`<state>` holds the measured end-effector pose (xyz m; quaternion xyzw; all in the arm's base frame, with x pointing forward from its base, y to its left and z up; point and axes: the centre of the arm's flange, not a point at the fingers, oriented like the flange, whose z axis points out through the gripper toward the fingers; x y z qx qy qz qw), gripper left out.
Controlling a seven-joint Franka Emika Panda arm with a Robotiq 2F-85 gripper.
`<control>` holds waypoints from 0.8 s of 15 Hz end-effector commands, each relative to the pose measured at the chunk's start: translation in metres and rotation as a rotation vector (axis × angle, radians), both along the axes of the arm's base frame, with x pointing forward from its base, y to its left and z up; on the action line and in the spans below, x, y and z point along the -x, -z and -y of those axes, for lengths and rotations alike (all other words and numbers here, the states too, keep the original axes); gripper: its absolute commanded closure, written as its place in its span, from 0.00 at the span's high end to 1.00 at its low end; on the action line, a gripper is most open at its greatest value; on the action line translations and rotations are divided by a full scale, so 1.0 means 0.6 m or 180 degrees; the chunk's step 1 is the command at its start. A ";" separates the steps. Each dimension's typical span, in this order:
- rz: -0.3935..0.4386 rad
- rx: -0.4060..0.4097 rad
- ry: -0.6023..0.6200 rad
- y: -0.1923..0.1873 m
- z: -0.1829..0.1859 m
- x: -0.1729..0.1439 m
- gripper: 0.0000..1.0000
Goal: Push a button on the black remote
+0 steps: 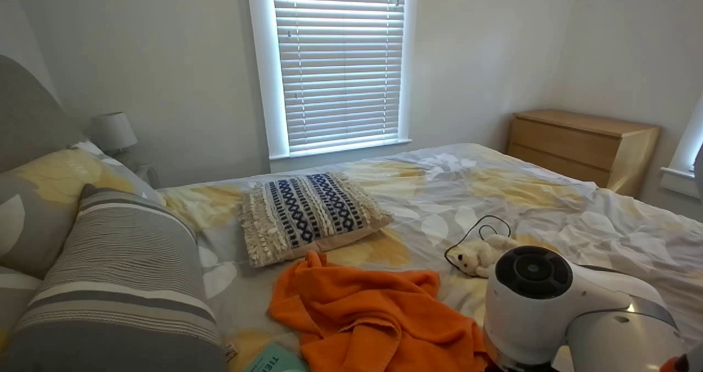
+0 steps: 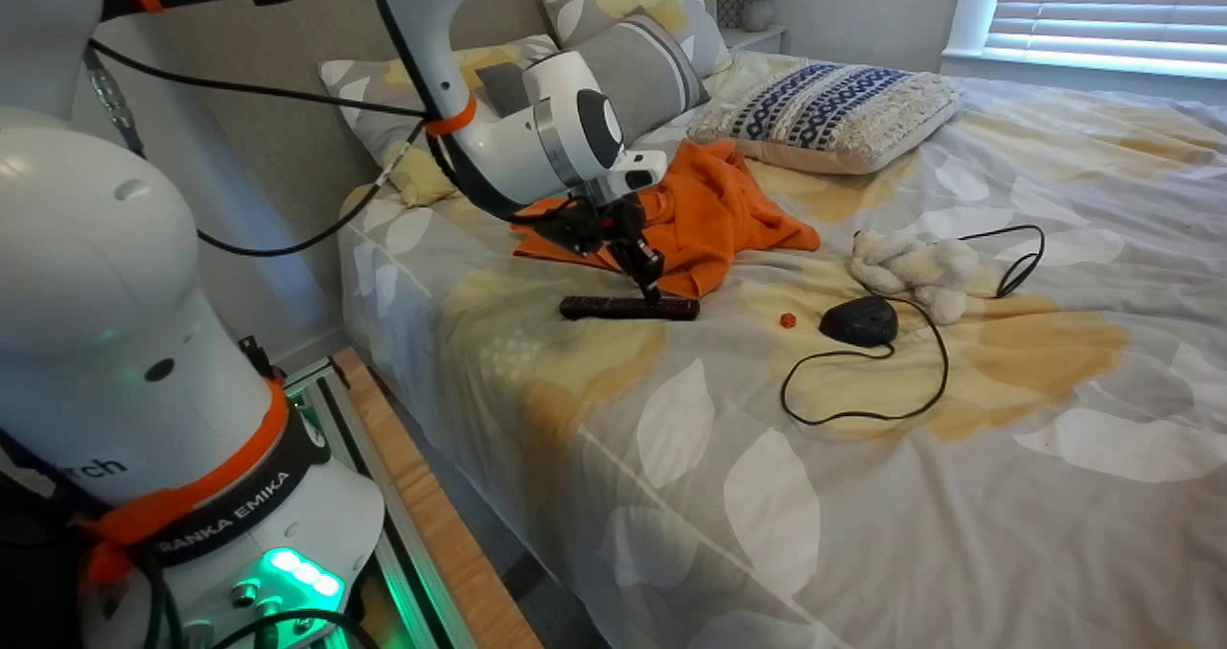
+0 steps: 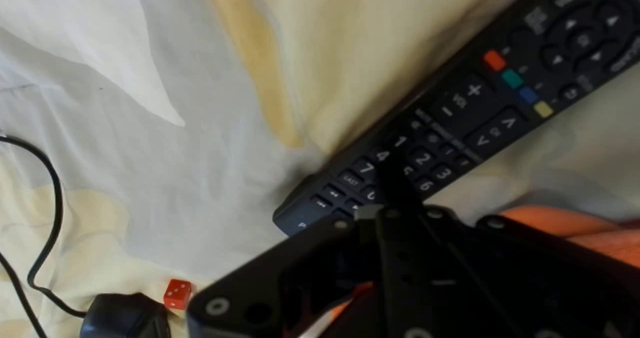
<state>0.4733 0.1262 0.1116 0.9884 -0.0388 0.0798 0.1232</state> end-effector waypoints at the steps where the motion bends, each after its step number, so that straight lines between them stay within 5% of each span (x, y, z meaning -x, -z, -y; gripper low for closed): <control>1: 0.0022 0.0046 0.0036 0.009 -0.005 0.006 0.00; 12: -0.0147 0.0179 -0.0031 0.064 -0.019 0.016 0.00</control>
